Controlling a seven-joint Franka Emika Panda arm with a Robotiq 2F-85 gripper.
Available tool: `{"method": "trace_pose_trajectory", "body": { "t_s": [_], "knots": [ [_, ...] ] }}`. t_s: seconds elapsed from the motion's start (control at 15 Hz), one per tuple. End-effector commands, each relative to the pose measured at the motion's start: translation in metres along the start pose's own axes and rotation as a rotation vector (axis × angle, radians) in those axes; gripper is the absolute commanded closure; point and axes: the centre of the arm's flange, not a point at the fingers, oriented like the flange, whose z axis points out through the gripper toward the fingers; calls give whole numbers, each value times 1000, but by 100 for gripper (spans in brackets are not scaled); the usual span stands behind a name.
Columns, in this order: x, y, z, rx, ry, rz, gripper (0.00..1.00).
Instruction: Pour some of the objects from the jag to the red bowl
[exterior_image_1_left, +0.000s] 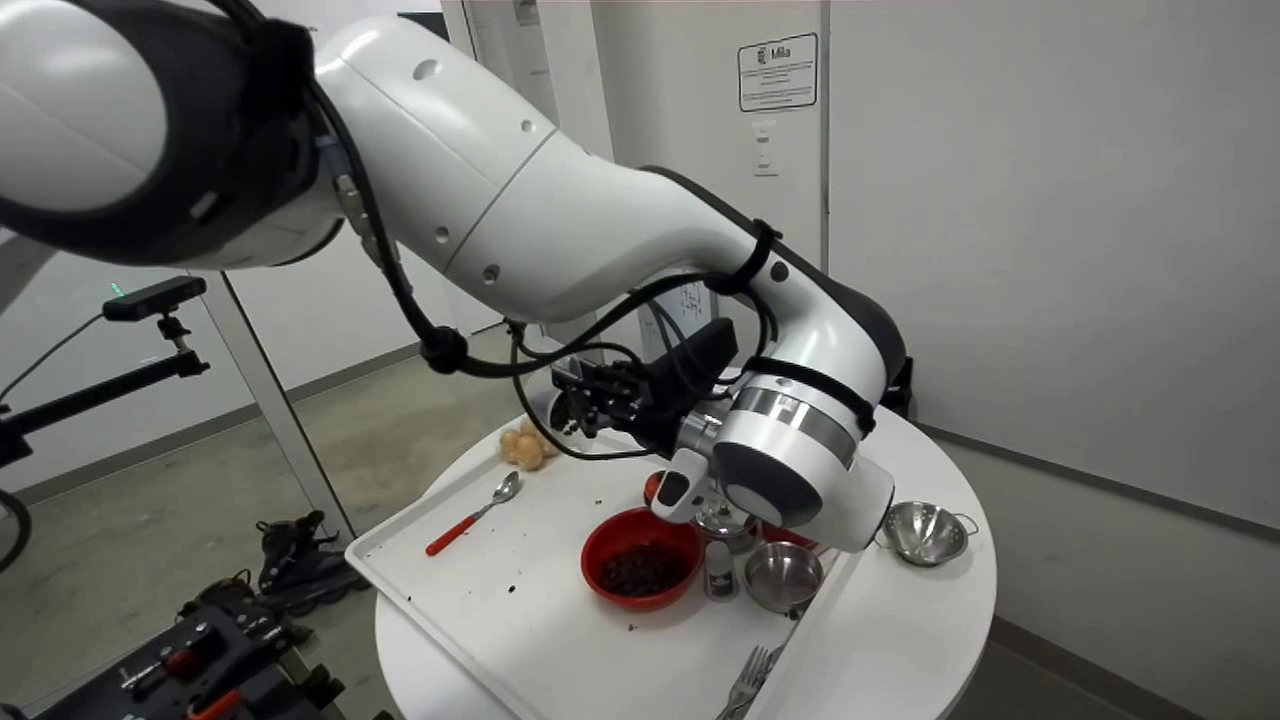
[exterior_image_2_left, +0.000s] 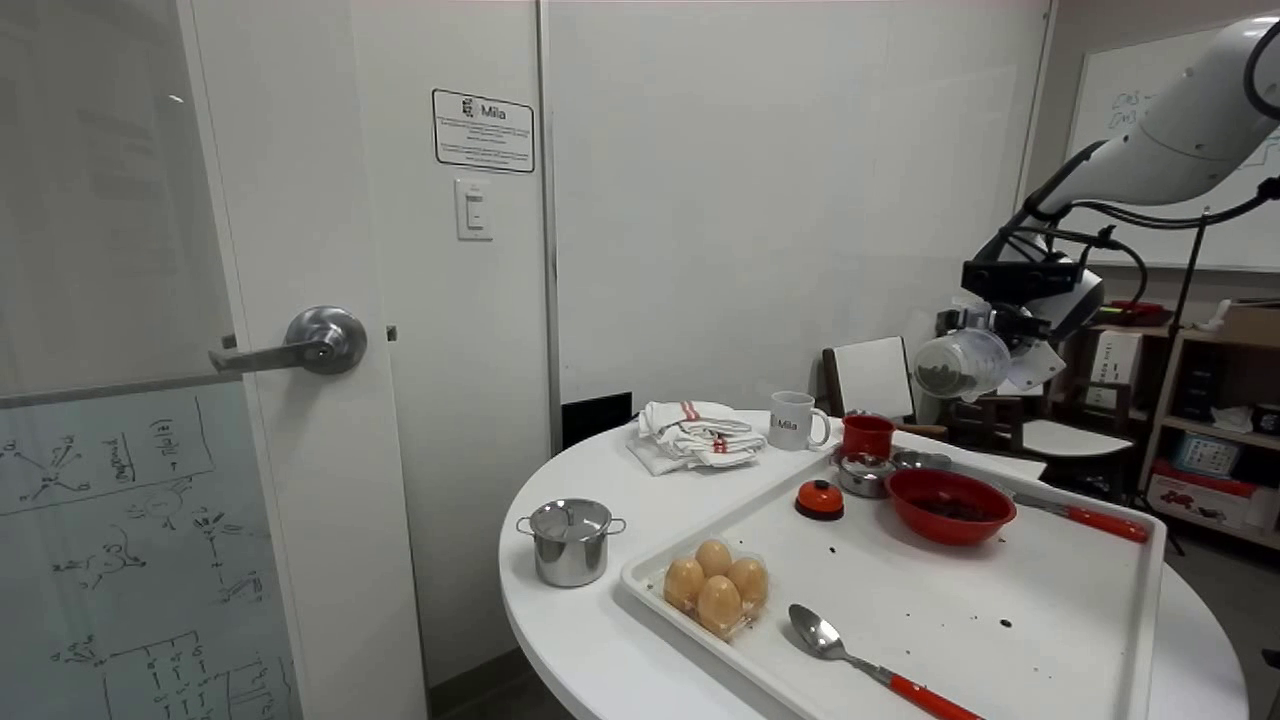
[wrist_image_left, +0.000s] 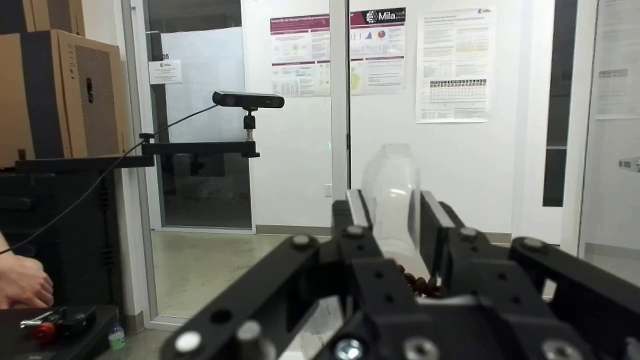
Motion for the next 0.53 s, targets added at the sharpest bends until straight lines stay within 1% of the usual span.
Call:
{"method": "trace_pose_trajectory", "body": {
  "t_s": [0.0,0.47],
  "knots": [
    [-1,-14,-15,-22,-72,-3,89],
    [0,-16,-22,-42,-132,7,89]
  ]
}}
